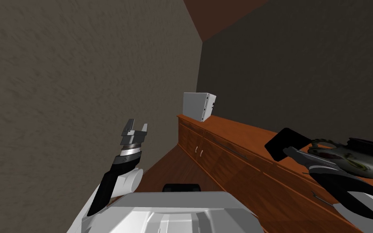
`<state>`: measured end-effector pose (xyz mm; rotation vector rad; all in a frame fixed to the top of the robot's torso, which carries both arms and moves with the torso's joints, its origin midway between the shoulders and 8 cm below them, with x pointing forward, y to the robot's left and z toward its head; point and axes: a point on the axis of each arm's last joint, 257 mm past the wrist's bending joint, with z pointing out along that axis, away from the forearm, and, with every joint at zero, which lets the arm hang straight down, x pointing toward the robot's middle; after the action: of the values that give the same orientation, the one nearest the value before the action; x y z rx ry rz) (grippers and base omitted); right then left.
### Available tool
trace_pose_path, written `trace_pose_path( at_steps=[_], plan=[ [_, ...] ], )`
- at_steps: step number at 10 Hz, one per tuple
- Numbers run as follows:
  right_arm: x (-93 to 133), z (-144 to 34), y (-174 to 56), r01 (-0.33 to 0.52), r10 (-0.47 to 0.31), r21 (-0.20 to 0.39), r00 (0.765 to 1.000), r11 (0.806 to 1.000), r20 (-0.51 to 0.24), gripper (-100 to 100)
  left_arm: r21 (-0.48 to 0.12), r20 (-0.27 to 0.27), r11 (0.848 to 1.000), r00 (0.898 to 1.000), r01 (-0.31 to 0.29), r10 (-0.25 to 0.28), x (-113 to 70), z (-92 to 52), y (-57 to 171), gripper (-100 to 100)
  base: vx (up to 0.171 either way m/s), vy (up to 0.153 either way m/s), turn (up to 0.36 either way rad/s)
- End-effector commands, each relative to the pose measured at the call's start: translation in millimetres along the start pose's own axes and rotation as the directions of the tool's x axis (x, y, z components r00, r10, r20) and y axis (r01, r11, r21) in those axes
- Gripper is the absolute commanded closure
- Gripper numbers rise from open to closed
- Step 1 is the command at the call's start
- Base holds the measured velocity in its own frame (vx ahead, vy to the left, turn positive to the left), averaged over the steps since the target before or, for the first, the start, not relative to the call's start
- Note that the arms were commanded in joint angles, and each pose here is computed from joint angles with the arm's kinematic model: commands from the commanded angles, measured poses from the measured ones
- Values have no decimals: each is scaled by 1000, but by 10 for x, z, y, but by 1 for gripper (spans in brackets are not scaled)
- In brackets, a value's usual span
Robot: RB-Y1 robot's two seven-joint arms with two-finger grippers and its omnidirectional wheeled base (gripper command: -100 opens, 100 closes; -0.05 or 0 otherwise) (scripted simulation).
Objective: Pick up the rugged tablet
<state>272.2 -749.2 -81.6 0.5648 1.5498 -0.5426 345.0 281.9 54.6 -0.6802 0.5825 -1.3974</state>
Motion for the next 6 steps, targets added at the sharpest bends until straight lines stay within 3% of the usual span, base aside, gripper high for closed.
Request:
trace_pose_path(
  at_steps=[1, 3, 4, 6],
  plan=[
    [129, -120, -10, 0, 0, 28, 1000, 1000, -14, 100, 0, 0, 1000, 1000, 0, 0, 0, 0, 0, 0, -25, -97, 79],
    [10, -129, 218, -4, 4, -17, 1000, 1000, 9, 100, 0, 0, 1000, 1000, 0, 0, 0, 0, 0, 0, -9, -28, -15],
    [201, -271, 53, 11, -11, 42, 1000, 999, -23, 100, 0, 0, 1000, 1000, 0, 0, 0, 0, 0, 0, -7, -71, 110],
    [91, -315, 283, -4, 4, 6, 1000, 1000, 3, 100, 0, 0, 1000, 1000, 0, 0, 0, 0, 0, 0, -15, -70, 30]
  ],
)
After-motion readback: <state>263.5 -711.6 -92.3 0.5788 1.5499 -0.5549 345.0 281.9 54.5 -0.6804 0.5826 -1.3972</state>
